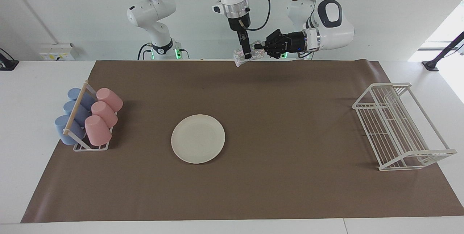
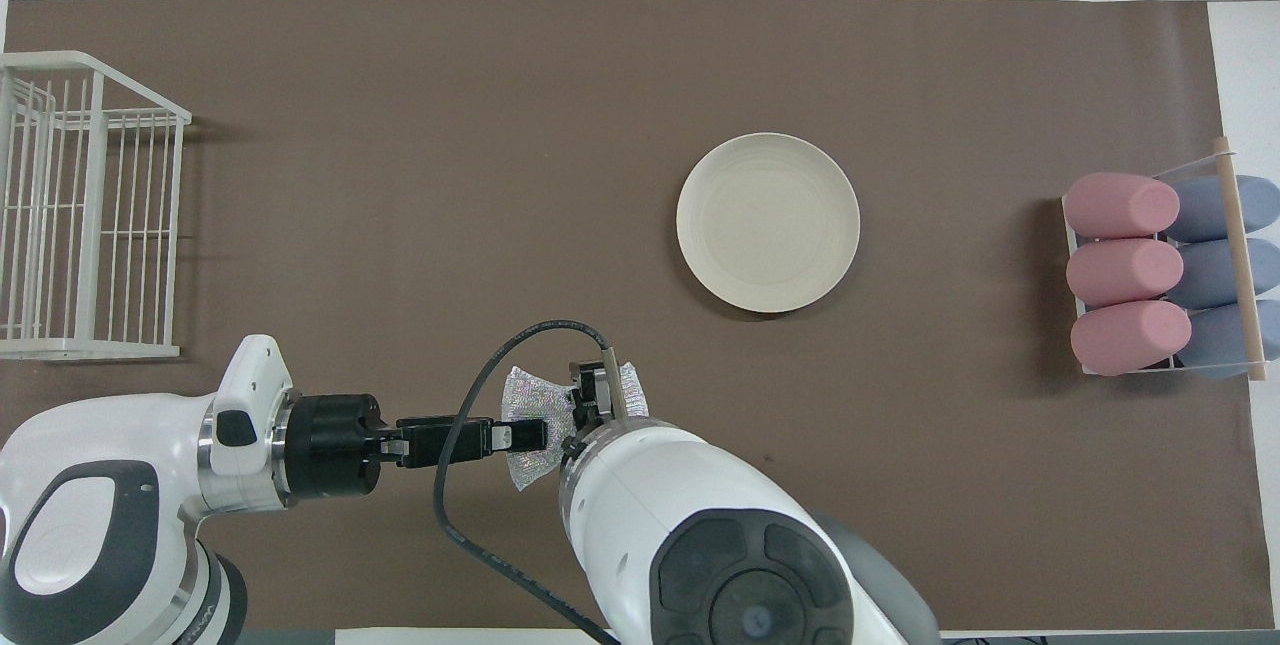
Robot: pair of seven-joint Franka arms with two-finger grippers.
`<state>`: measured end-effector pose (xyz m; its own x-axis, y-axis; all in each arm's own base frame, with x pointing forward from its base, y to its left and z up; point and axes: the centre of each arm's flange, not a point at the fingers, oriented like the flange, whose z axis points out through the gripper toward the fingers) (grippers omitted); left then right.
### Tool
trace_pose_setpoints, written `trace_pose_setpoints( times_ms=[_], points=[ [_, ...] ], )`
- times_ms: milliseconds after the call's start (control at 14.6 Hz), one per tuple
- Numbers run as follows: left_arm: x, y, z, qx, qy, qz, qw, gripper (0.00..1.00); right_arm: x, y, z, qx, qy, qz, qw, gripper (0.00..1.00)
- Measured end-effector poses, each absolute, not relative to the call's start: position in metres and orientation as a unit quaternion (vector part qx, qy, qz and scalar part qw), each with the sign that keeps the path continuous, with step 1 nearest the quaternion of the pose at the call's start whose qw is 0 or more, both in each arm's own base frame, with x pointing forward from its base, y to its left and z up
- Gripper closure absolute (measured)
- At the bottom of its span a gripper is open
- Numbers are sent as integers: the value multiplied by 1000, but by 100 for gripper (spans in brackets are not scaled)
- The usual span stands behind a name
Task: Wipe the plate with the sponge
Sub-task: 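Grasp the sponge with the right gripper and open the left gripper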
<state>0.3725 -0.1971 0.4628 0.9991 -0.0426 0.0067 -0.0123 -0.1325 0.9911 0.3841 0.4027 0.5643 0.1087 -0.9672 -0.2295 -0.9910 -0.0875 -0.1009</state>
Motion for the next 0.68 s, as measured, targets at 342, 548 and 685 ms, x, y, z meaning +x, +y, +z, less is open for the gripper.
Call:
trace_pose_setpoints(
  times_ms=[342, 548, 685],
  points=[
    [369, -197, 462, 752, -19, -14, 659, 95, 388, 402, 567, -725, 673, 70, 129, 78],
    [368, -196, 462, 752, -21, -13, 658, 89, 388, 402, 567, -724, 673, 72, 130, 88],
    [368, -196, 462, 753, -14, -19, 657, 72, 387, 404, 567, -725, 673, 74, 130, 90]
  ],
)
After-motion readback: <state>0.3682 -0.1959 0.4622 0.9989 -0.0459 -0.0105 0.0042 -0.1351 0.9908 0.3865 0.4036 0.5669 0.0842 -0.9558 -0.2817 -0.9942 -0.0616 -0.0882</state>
